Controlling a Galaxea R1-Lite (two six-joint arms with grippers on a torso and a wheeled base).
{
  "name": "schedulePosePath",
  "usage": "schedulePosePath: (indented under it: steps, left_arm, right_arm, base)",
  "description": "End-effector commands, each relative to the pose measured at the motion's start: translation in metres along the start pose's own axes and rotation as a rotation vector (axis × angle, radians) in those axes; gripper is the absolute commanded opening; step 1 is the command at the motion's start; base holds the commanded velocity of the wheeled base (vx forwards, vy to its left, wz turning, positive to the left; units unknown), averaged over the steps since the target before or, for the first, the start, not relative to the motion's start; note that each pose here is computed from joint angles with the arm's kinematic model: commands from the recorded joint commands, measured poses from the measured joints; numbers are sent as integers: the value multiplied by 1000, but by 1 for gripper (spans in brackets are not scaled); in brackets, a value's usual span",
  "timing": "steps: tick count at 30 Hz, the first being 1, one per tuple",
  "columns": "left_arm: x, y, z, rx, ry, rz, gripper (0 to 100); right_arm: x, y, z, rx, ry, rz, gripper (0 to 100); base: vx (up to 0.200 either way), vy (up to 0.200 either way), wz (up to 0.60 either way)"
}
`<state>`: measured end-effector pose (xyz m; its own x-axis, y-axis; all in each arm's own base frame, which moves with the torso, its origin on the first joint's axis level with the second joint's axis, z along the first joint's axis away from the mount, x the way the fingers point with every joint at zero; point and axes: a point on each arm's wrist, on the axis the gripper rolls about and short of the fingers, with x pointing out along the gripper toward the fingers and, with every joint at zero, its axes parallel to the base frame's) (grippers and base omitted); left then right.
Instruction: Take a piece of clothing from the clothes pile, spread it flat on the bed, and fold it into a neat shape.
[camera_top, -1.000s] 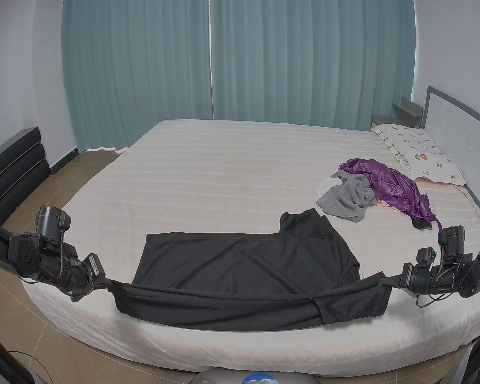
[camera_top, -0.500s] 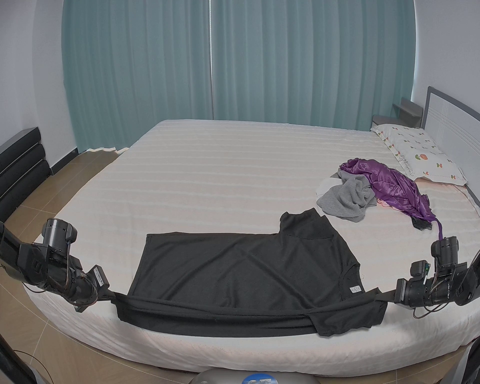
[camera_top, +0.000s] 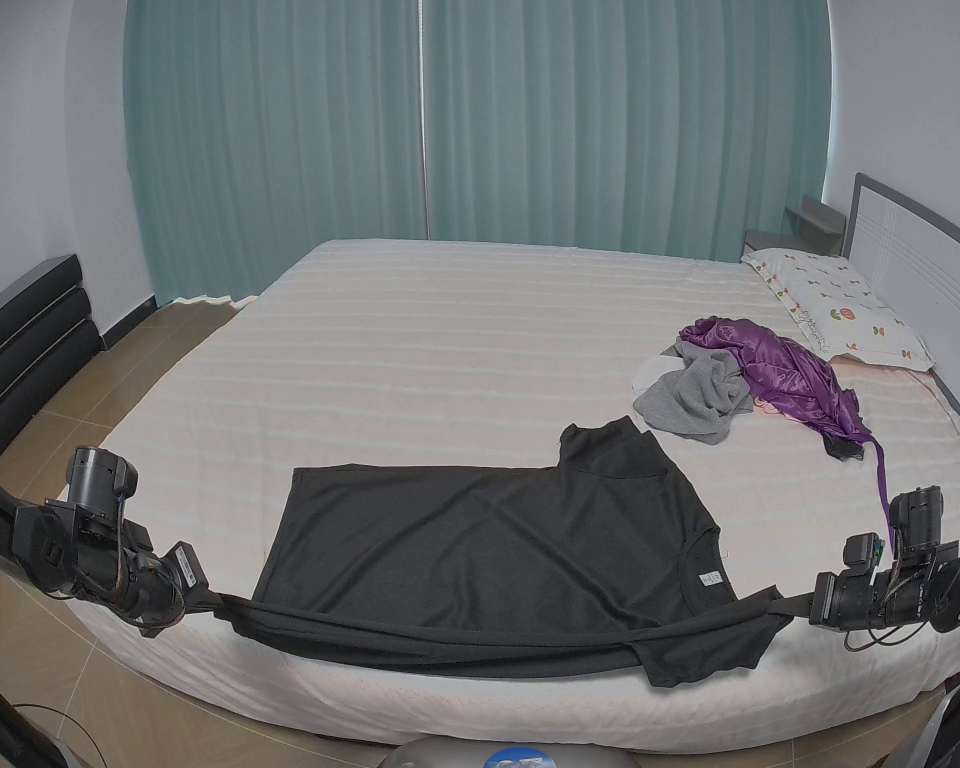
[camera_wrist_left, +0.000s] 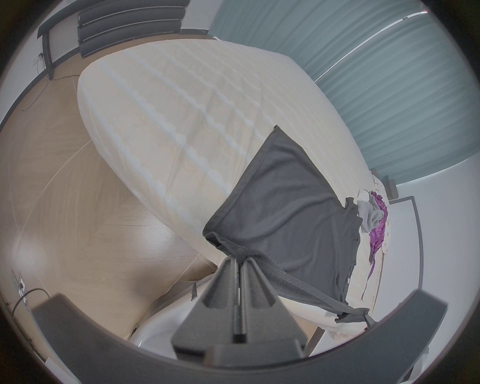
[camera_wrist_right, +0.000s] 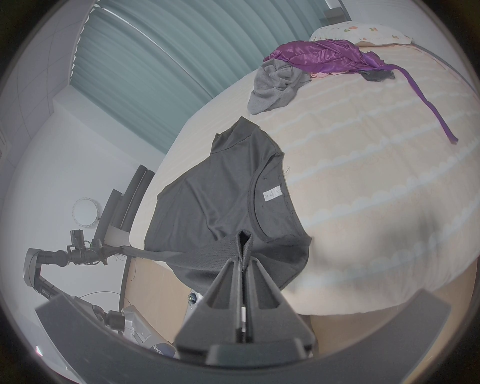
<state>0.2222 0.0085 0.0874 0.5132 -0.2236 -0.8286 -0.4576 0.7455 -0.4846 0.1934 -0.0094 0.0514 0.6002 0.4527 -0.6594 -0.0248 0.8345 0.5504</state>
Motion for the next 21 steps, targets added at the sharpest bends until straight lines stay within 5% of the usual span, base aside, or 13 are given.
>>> schedulePosePath:
  steps: [1,21]
  left_arm:
    - [7,-5,10,1,-4,-5,0]
    - [71,-8,51,-53,33,11,0]
  right_arm:
    - [10,0,10,-6,3,7,0]
    - [66,-16,52,24,19,-8,0]
  base:
    - [0,0,0]
    - [0,0,0]
